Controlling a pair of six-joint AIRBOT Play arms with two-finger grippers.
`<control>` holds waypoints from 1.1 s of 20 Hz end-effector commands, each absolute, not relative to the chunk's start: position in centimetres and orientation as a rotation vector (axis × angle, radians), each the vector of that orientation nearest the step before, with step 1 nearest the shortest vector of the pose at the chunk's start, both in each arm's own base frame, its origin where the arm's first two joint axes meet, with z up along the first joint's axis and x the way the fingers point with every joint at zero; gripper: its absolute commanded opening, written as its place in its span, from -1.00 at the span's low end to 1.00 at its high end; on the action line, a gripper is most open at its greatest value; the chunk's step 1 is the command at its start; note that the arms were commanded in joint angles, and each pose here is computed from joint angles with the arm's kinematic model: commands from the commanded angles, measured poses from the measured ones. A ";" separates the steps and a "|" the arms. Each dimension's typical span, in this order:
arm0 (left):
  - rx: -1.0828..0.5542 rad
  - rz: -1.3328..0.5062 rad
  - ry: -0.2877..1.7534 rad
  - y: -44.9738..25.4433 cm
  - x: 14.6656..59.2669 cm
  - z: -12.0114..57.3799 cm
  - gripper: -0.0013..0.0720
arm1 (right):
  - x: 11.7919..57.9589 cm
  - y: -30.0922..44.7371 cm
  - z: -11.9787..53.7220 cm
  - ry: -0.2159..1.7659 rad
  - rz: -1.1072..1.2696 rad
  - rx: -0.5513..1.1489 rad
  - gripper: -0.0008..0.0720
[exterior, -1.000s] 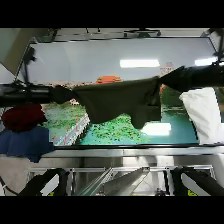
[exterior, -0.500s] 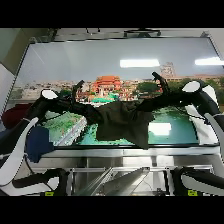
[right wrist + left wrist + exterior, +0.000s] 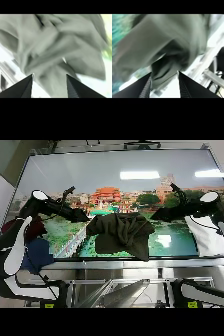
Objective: Fold the shirts.
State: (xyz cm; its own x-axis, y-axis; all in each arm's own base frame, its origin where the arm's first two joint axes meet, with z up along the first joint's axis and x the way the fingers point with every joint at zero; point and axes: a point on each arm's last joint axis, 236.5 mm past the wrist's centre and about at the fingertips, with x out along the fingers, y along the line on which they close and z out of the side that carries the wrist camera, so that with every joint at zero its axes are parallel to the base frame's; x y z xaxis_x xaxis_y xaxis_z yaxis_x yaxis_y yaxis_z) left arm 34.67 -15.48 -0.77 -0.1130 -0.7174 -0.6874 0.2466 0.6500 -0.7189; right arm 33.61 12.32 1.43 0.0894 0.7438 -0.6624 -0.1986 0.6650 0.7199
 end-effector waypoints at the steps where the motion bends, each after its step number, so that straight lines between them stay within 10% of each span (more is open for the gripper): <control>1: -0.519 -0.787 1.535 -13.0 33.5 -2.5 -0.02 | 30.7 9.4 -1.9 1.368 0.631 0.605 0.29; 5: -0.681 -0.892 1.590 -17.0 28.8 -3.2 -0.02 | 31.3 9.0 -5.6 1.372 0.553 0.620 0.29; 8: -0.590 -0.857 1.641 -18.7 25.2 -6.1 -0.02 | 31.8 8.8 -7.7 1.395 0.515 0.638 0.77; 18: -0.433 -0.738 1.637 -21.1 21.5 -11.9 -0.02 | 32.4 10.4 -10.7 1.422 0.514 0.643 0.75; 20: -0.402 -0.741 1.622 -21.8 21.5 -12.2 -0.02 | 32.8 11.1 -10.8 1.409 0.517 0.624 0.12; 22: -0.392 -0.746 1.625 -22.5 21.1 -12.3 -0.02 | 33.3 12.3 -10.5 1.382 0.545 0.619 -0.07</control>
